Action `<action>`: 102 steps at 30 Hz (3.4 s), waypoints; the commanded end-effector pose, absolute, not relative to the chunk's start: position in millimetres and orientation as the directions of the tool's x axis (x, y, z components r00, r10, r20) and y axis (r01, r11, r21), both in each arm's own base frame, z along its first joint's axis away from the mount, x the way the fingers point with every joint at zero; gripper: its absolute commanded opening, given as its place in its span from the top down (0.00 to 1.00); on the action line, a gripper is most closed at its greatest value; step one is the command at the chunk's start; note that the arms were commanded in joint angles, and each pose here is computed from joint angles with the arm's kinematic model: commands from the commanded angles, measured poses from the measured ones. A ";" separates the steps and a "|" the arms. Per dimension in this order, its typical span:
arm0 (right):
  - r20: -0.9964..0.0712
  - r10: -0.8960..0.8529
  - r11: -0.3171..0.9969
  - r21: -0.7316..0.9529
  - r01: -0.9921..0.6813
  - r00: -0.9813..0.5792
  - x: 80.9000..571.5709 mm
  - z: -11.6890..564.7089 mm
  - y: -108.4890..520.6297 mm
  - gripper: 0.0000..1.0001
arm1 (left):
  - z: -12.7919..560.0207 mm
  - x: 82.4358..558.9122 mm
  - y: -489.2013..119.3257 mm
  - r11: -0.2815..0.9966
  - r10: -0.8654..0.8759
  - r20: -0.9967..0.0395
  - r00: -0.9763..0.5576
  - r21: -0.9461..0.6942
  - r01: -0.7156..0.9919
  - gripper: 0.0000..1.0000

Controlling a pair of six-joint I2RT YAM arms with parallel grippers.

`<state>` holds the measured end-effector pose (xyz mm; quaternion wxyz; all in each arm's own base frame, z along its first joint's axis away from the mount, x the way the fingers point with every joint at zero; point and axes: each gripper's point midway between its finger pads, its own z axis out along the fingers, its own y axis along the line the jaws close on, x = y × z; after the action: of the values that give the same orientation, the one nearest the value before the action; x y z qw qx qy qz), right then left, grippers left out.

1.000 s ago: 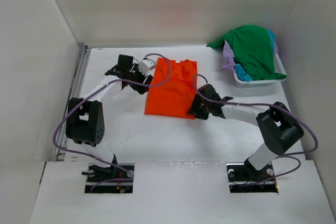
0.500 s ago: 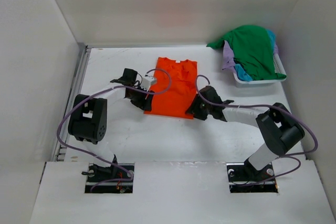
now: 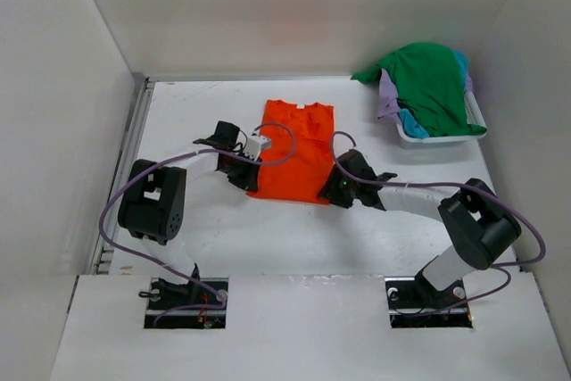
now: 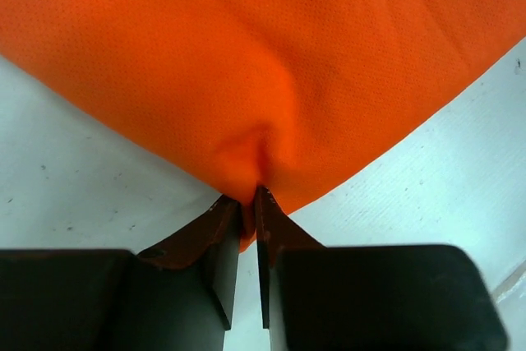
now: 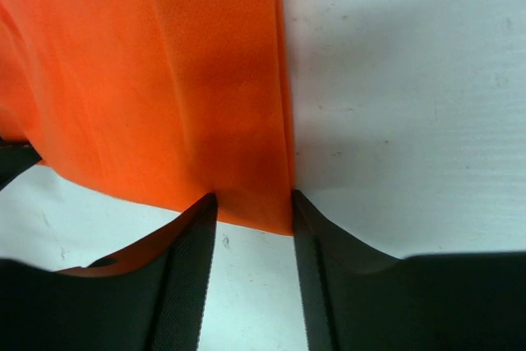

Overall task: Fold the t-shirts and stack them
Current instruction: Fold the folded rectangular tshirt in 1/3 of the way, then grab one side of the 2/3 rectangular tshirt with both arms, then fold the long partially folded tshirt into a neat square

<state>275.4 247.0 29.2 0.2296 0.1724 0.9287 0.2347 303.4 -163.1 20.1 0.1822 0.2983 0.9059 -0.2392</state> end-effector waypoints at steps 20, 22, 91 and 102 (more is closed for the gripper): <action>-0.288 0.362 0.890 0.390 0.236 -0.887 243.6 -1.6 225.5 0.61 | 57.6 262.5 -145.2 0.202 0.891 -0.453 -0.021 0.355 0.913 0.45; -0.287 0.358 0.891 0.388 0.234 -0.888 243.2 -2.2 226.4 0.59 | 42.5 258.0 -148.7 0.122 0.907 -0.417 0.057 0.391 0.912 0.45; -0.349 0.219 0.824 0.566 -0.019 -0.911 201.1 155.9 252.2 1.00 | 167.6 213.4 -136.1 0.418 0.737 -0.566 -0.369 -0.046 0.907 0.95; -0.380 0.254 0.850 0.527 0.018 -0.889 299.8 131.1 261.1 1.00 | 142.5 296.7 -135.8 0.519 0.680 -0.605 -0.415 -0.003 0.855 0.92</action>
<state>265.8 253.5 122.2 0.1893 0.0878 0.9443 0.2546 263.5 -129.6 132.4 0.2269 0.4672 0.8381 -0.1669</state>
